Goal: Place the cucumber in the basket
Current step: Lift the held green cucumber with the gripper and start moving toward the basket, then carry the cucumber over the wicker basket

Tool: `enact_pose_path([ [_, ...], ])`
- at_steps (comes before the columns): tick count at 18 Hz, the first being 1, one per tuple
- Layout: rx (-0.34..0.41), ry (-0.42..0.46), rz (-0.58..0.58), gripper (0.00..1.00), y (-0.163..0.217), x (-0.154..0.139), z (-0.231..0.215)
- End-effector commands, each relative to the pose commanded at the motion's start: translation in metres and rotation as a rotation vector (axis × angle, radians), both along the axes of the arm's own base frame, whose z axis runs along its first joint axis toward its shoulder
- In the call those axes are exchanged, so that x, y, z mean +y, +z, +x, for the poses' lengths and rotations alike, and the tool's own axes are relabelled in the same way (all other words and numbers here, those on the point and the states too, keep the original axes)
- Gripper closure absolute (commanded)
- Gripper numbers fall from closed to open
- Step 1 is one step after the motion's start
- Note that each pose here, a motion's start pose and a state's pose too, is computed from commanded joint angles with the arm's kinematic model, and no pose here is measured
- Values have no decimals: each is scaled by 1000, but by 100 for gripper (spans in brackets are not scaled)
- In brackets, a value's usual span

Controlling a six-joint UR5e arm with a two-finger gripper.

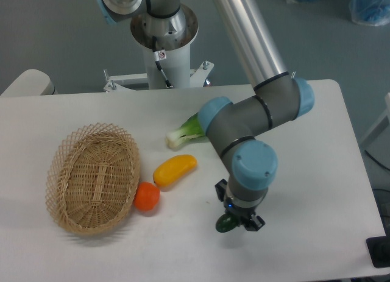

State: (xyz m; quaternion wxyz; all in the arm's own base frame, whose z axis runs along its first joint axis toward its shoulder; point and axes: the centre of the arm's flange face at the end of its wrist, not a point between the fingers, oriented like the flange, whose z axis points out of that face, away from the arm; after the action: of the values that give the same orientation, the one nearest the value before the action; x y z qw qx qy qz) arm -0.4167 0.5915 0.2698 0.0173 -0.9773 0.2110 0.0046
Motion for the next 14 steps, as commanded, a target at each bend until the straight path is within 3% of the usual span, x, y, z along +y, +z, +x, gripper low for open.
enact_pose_path([
  [4,-14,-58,-16,86,11,2,63],
  [11,-42,-158,-34,86,24,-25,168],
  [14,-47,-202,-38,86,29,-19,213],
])
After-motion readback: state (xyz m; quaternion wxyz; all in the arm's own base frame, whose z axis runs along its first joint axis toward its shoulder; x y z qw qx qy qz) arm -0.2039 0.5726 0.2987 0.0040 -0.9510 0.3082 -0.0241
